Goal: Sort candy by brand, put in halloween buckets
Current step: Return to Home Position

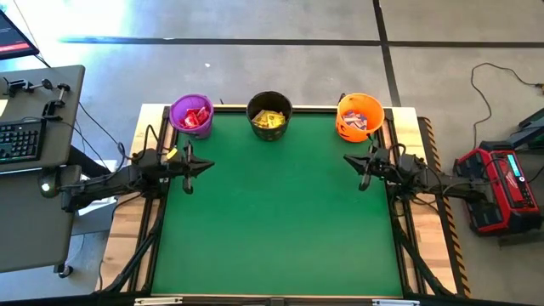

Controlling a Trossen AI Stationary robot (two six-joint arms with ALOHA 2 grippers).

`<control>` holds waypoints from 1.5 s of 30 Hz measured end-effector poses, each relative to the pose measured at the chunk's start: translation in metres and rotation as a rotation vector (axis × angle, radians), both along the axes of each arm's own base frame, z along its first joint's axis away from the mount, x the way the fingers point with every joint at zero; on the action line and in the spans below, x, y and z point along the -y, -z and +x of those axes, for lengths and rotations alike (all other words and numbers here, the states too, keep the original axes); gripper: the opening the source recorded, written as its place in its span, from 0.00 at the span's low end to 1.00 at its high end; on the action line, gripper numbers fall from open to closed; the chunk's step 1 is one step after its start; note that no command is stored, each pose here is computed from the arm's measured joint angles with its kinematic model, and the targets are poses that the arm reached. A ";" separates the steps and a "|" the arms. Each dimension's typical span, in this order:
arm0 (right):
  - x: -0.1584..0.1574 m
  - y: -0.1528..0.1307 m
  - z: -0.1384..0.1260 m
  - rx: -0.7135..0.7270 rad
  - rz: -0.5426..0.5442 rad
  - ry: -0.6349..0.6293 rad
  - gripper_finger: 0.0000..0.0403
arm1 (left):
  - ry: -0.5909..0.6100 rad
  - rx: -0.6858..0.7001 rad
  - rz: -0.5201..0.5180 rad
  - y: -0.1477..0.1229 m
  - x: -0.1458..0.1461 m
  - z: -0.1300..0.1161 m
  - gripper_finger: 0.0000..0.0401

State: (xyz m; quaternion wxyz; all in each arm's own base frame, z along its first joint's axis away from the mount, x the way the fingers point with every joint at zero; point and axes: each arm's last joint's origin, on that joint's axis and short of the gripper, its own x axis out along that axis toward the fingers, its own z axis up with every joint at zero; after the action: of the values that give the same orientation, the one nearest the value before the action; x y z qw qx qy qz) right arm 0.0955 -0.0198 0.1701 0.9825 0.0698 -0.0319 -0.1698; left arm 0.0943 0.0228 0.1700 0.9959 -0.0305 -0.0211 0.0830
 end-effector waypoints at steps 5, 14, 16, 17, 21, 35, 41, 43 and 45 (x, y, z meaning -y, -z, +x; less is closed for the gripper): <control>0.002 -0.001 -0.001 0.003 -0.009 0.057 0.00 | -0.067 -0.010 -0.006 0.001 -0.002 0.000 0.00; 0.007 -0.002 -0.003 -0.021 -0.071 0.286 0.00 | -0.112 -0.027 -0.065 0.003 -0.004 0.001 0.00; 0.008 -0.002 -0.004 -0.021 -0.072 0.312 0.00 | -0.113 -0.020 -0.112 0.004 -0.004 0.001 0.00; 0.008 -0.002 -0.004 -0.020 -0.072 0.314 0.00 | -0.112 -0.014 -0.136 0.004 -0.004 0.001 0.00; 0.008 -0.002 -0.004 -0.018 -0.069 0.311 0.00 | -0.114 -0.023 -0.094 0.004 -0.004 0.001 0.00; 0.008 -0.002 -0.004 -0.020 -0.073 0.307 0.00 | -0.106 0.025 -0.300 0.004 -0.004 0.001 0.00; 0.008 -0.002 -0.004 -0.021 -0.073 0.306 0.00 | -0.106 0.025 -0.301 0.004 -0.004 0.001 0.00; 0.008 -0.002 -0.004 -0.020 -0.073 0.307 0.00 | -0.106 0.025 -0.301 0.004 -0.004 0.001 0.00; 0.008 -0.002 -0.004 -0.021 -0.073 0.307 0.00 | -0.106 0.025 -0.302 0.004 -0.004 0.001 0.00</control>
State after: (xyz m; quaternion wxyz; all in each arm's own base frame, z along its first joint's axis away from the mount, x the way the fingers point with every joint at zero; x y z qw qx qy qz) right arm 0.0917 -0.0276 0.1720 0.9472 0.0265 -0.0383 -0.3173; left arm 0.0950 0.0263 0.1664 0.9738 -0.1796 -0.0225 0.1374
